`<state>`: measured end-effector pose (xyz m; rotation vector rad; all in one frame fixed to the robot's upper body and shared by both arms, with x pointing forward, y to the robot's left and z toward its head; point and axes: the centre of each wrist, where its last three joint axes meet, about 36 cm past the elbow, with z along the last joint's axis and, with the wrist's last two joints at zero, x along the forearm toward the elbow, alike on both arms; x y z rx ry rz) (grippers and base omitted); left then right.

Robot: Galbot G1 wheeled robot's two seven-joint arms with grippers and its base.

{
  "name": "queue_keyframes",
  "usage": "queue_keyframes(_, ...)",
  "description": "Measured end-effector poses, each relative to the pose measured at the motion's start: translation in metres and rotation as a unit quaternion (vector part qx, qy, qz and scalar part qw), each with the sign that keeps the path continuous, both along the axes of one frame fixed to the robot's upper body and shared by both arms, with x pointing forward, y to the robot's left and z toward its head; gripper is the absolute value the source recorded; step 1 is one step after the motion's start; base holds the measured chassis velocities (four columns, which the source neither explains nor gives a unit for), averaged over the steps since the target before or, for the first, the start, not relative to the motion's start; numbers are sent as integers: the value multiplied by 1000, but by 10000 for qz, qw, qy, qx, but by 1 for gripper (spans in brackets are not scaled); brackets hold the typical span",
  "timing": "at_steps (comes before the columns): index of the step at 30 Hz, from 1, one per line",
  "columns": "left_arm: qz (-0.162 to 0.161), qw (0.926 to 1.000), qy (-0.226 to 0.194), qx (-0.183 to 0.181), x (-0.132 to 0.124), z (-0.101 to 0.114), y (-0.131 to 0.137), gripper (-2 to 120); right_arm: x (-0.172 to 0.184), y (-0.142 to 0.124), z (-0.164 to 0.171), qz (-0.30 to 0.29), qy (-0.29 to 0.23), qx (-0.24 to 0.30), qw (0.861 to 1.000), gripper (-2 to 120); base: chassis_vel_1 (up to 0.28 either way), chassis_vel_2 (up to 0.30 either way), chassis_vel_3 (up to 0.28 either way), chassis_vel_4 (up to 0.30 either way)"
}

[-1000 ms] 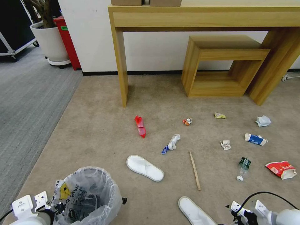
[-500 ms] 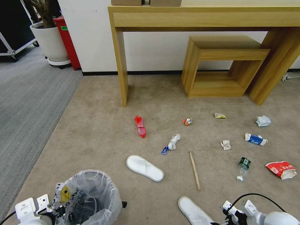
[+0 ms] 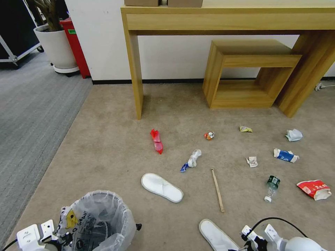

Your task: Pick up the trash bin and place the garbage on the floor into it.

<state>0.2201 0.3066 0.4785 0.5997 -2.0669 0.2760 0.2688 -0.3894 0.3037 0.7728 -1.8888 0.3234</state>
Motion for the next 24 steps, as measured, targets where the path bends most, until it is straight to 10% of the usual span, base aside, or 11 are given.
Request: queue_keyframes(24, -19, 10000, 51, 54, 1, -5, 1, 0, -6, 14, -29, -171, 54, 23, 9998, 100, 0, 0, 0, 0)
